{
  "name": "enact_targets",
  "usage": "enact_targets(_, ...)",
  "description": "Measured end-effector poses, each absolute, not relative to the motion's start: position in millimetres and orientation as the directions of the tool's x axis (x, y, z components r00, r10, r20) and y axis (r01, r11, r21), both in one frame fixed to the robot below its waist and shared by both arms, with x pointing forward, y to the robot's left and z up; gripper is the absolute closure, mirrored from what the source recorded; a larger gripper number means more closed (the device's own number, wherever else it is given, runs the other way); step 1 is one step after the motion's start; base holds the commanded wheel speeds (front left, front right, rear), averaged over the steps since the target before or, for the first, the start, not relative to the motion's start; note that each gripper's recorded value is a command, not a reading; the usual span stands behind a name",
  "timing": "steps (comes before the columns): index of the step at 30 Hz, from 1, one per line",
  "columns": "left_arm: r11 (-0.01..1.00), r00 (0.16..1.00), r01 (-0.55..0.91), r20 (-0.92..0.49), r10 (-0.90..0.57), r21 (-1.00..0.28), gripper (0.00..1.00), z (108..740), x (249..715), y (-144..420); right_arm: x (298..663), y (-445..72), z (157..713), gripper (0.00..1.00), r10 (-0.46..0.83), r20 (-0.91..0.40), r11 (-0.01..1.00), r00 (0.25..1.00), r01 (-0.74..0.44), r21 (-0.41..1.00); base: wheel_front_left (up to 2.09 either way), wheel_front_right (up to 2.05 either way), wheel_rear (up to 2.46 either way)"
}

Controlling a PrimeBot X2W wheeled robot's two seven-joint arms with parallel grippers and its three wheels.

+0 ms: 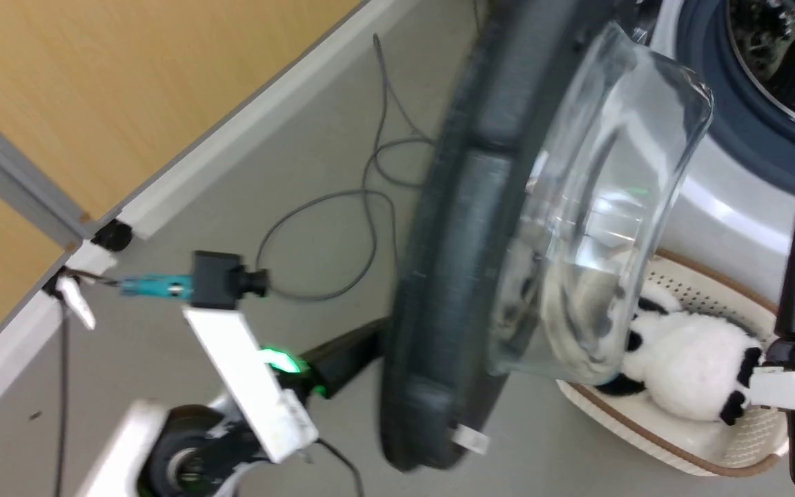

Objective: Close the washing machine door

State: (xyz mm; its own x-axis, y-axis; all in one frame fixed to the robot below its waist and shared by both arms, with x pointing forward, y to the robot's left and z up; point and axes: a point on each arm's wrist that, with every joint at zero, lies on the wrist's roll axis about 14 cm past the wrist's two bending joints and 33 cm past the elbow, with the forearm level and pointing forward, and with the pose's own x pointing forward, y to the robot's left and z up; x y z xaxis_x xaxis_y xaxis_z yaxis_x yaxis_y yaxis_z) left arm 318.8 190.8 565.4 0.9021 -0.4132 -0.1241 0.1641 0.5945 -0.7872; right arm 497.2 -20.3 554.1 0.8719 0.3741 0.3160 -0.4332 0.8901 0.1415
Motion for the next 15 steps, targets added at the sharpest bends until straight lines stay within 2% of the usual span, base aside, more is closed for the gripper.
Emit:
enact_targets(4, 0.559, 0.871, 0.235, -0.083, -0.485, -0.795, 1.0, 569.9, 329.4, 161.9, 493.5, -38.0, 558.3, 0.0, 0.34, 0.319, 0.907, 0.885, -0.398, 0.138, 0.0, 0.0, 0.0)
enact_targets(15, 0.367, 0.739, 0.34, 0.005, -0.673, -0.866, 1.0, 562.4, 364.5, 65.3, 475.4, -120.4, 566.7, 0.0, 0.168, 0.32, 0.969, 0.932, -0.217, 0.122, 0.0, 0.0, 0.0)
